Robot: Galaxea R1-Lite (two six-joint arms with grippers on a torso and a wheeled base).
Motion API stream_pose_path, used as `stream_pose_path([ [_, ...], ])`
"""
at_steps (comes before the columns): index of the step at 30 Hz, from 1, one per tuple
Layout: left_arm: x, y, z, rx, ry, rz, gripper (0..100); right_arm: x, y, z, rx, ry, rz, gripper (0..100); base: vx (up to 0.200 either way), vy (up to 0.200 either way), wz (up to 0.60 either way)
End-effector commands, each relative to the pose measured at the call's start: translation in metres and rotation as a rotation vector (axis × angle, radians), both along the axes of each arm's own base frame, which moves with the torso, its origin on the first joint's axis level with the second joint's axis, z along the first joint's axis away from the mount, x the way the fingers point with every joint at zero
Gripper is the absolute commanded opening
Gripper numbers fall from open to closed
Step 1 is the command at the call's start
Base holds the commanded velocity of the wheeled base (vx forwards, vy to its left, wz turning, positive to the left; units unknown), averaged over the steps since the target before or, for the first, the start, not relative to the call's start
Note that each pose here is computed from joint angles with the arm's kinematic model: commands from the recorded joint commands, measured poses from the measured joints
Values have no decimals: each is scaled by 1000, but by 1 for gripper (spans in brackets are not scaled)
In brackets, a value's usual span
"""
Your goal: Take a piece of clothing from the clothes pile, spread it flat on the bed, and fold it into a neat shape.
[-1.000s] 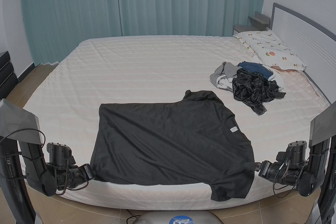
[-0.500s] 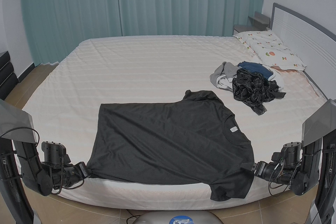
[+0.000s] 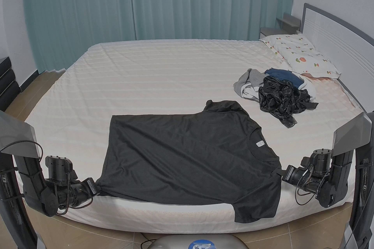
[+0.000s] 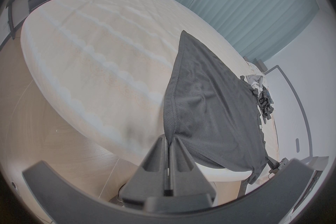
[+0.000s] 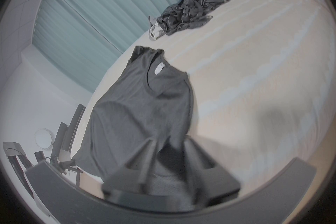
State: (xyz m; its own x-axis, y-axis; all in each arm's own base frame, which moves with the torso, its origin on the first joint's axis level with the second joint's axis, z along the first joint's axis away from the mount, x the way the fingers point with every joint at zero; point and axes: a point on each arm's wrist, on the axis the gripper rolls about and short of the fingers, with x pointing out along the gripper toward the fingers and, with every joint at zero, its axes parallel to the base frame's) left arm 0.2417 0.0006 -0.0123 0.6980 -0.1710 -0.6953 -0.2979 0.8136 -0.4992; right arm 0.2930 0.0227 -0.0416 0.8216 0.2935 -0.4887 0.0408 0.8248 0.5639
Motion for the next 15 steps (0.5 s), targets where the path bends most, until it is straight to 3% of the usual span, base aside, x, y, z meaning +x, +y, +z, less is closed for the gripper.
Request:
stream_pose_path([
  [1,1,0,1,-7,-3,7,0,5,0,-5,4,-5,3,0,0,0,0],
  [3,3,0,1,-14,-9,15,0,8,1,-6,5,-9,6,0,0,0,0],
  [4,3,0,1,-19,-11,19,0,9,1,-7,5,-8,6,100,0,0,0],
  [10,4,1,0,-27,-8,27,0,2,-8,3,33,-17,1,100,0,0,0],
  [15,4,1,0,-28,-9,31,0,-16,-23,14,75,-7,81,100,0,0,0],
])
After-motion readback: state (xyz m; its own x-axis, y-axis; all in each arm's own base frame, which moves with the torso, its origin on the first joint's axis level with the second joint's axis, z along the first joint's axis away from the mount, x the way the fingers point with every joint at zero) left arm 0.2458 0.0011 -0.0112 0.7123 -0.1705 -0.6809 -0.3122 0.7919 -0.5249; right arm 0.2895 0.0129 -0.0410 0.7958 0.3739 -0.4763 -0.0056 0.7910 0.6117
